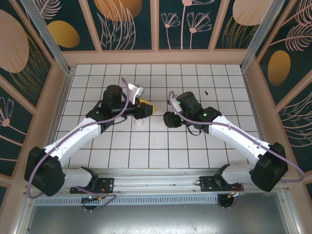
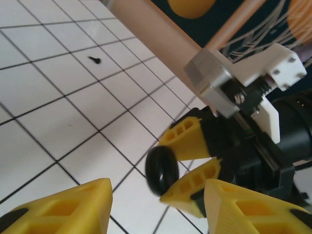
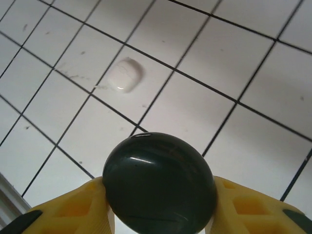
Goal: Insert the wireless bluetooth earbuds into the charging case
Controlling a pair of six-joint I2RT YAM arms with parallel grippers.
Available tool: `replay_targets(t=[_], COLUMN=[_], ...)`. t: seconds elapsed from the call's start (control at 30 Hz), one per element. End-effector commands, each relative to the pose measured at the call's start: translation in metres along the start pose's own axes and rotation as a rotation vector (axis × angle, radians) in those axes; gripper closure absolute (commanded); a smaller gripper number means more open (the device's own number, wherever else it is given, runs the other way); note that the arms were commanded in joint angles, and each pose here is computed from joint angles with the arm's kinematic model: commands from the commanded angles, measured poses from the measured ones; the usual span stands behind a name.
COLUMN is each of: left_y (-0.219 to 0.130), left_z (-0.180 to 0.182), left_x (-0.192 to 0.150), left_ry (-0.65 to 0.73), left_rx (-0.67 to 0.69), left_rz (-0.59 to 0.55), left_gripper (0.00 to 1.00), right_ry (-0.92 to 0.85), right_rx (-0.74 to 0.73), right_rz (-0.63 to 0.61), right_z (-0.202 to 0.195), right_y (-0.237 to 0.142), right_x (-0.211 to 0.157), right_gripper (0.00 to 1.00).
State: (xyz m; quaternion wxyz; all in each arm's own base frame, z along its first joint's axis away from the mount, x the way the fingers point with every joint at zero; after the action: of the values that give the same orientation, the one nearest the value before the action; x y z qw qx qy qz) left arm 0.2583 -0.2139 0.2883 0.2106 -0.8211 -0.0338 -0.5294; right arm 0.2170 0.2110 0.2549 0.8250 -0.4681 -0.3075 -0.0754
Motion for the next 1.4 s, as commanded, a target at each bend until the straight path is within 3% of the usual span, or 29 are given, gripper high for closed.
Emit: replay_targets(t=[0.0,0.63,0.83,0.93,1.1,1.37], left_y=[0.007,0.026,0.03,0.03,0.026,-0.009], left_z=[-0.003,-0.001,0.002,0.006,0.011,0.009], left_x=[-0.006,-0.026,-0.026,-0.025,-0.018,0.009], left_ry=[-0.069,-0.168,-0.184,-0.195,-0.217,-0.191], left_rx=[-0.138,-0.238,-0.222,-0.182,-0.091,-0.021], left_rz=[0.091,0.159,0.161,0.147,0.036,-0.288], left_gripper=[0.49,0.55,0.8,0.91,1.0,1.0], right_ry=[-0.126,-0.226,-0.219,-0.198,-0.099,0.294], right_rx=[0.059,0.098,0.075,0.034,0.073,0.365], right_rz=[-0.041,-0.076,-0.092,-0.122,-0.258,-0.484], right_z=[0.019,0.046,0.045,0.041,0.038,0.01], right_y=[-0.017,-0.024,-0.026,-0.029,-0.056,-0.131], right_x=[0.01,0.018,0.019,0.02,0.027,0.051], right_gripper=[0.72,0.72,0.71,0.58,0.43,0.37])
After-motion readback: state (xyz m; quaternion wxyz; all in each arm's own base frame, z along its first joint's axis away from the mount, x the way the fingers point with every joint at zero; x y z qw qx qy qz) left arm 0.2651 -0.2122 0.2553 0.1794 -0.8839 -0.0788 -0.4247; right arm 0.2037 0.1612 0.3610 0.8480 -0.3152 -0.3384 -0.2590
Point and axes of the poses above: each hand's point on the last joint's axis, 136 mm out from that joint toward the fingers, its own y axis out along the fingers, its own z axis along the line the jaws close on, x = y × z, the point moved 9 cm from there along -y, back along the fingers, and after that the axes turned 14 degrees about y, right-handed, at the moved point
